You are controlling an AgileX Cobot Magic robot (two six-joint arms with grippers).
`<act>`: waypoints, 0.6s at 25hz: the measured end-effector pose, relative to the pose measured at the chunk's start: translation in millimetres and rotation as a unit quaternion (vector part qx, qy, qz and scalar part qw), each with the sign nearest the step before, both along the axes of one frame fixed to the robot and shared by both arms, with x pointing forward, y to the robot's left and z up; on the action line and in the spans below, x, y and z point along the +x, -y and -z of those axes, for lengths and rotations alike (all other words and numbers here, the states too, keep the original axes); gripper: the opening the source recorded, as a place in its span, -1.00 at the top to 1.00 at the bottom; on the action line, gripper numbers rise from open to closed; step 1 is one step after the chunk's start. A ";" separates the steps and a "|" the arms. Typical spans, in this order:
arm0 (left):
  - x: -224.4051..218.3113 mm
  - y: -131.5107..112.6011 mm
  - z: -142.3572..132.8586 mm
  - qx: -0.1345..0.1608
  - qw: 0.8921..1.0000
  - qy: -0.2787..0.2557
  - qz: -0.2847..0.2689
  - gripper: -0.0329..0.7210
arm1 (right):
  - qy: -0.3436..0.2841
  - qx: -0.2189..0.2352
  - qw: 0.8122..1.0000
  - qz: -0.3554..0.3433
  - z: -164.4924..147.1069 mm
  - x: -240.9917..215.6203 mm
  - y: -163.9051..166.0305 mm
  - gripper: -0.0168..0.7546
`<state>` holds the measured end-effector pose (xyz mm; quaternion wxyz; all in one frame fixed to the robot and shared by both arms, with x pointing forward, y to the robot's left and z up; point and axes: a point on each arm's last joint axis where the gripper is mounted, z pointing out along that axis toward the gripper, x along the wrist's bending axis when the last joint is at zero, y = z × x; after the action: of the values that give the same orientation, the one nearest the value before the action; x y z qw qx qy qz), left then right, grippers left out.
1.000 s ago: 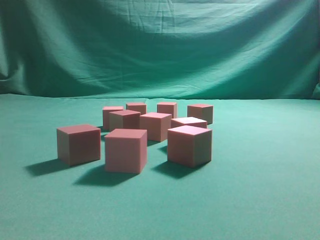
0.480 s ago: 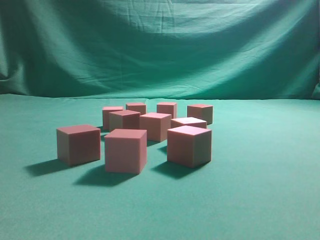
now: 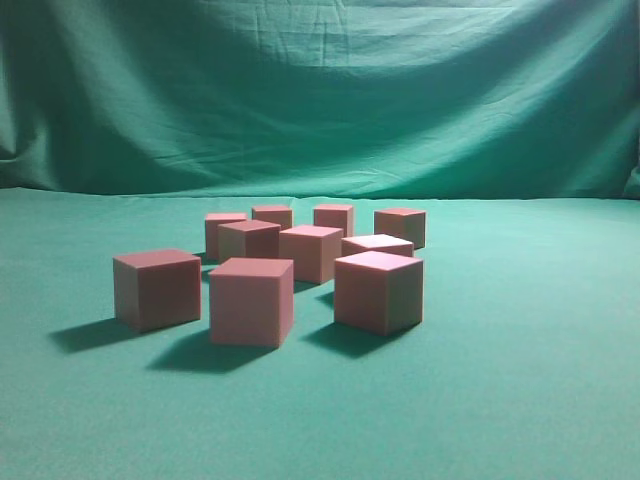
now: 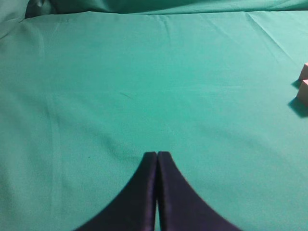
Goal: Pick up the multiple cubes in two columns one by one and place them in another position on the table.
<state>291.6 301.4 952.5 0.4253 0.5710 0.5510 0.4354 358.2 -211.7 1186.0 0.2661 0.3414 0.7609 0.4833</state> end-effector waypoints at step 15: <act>0.0 0.0 0.0 0.000 1.000 0.000 0.000 0.91 | 0.067 0.040 0.973 0.218 108.1 -40.2 69.8 0.96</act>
<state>291.6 301.4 952.5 0.4253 0.5710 0.5510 0.4354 318.0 -281.5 1077.9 0.4020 0.4765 0.6284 0.4652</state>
